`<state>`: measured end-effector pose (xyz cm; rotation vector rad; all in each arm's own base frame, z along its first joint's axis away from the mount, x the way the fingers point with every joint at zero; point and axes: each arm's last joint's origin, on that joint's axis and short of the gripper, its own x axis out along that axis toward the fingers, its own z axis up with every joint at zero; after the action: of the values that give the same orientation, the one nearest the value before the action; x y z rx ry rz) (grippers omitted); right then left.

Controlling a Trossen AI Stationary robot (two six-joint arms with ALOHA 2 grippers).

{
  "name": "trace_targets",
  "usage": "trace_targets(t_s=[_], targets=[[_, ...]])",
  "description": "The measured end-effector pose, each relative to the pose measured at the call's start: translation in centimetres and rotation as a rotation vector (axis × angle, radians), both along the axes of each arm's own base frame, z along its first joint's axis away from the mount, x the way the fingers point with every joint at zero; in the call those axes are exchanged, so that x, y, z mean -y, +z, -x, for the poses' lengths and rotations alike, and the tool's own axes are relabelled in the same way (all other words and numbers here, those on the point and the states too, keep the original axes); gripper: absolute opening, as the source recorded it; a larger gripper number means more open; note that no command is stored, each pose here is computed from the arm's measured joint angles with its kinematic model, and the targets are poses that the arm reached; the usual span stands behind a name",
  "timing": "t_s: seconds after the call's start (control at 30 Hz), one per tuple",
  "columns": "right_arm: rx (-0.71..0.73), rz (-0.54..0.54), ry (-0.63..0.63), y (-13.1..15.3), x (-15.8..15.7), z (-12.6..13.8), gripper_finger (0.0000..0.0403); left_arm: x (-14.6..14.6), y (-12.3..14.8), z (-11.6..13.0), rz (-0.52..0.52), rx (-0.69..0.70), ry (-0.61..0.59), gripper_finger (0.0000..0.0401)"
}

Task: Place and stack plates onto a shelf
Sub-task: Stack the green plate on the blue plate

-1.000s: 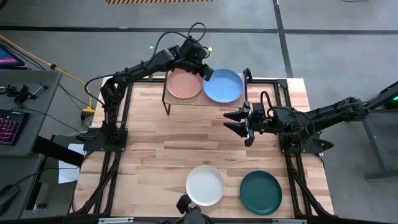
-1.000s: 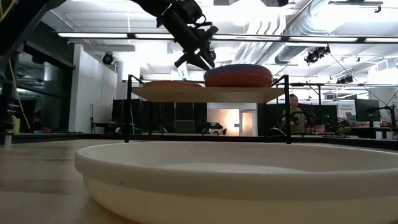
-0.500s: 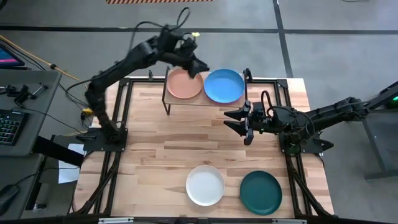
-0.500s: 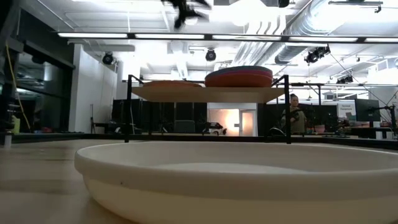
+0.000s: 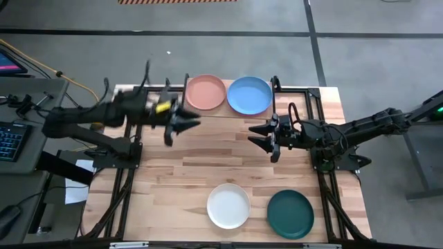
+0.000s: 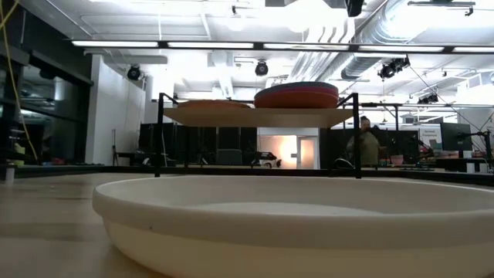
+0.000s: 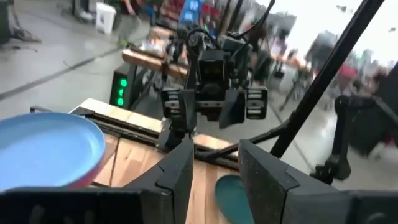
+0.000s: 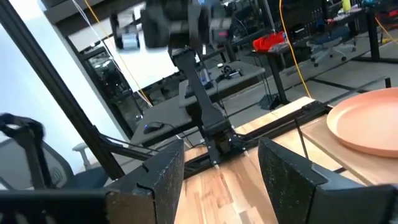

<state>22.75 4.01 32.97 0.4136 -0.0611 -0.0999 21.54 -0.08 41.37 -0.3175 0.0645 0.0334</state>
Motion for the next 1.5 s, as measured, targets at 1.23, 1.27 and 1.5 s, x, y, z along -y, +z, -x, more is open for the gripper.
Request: trace_targets(t_s=[1.23,1.27,1.5], targets=[[-1.341,-0.355,0.332,-14.5,-7.4,7.9,0.0188,2.1,-6.7,2.1,-0.038,0.158,0.02,0.0114],[-1.348,-0.349,0.328,-14.9,-7.3,8.1,0.0188,2.1,-6.7,2.1,-0.039,0.157,0.02,0.0114],[-1.337,-0.303,0.355,-16.6,-7.0,8.6,0.0188,2.1,-6.7,2.1,-0.038,0.157,0.02,0.0114]])
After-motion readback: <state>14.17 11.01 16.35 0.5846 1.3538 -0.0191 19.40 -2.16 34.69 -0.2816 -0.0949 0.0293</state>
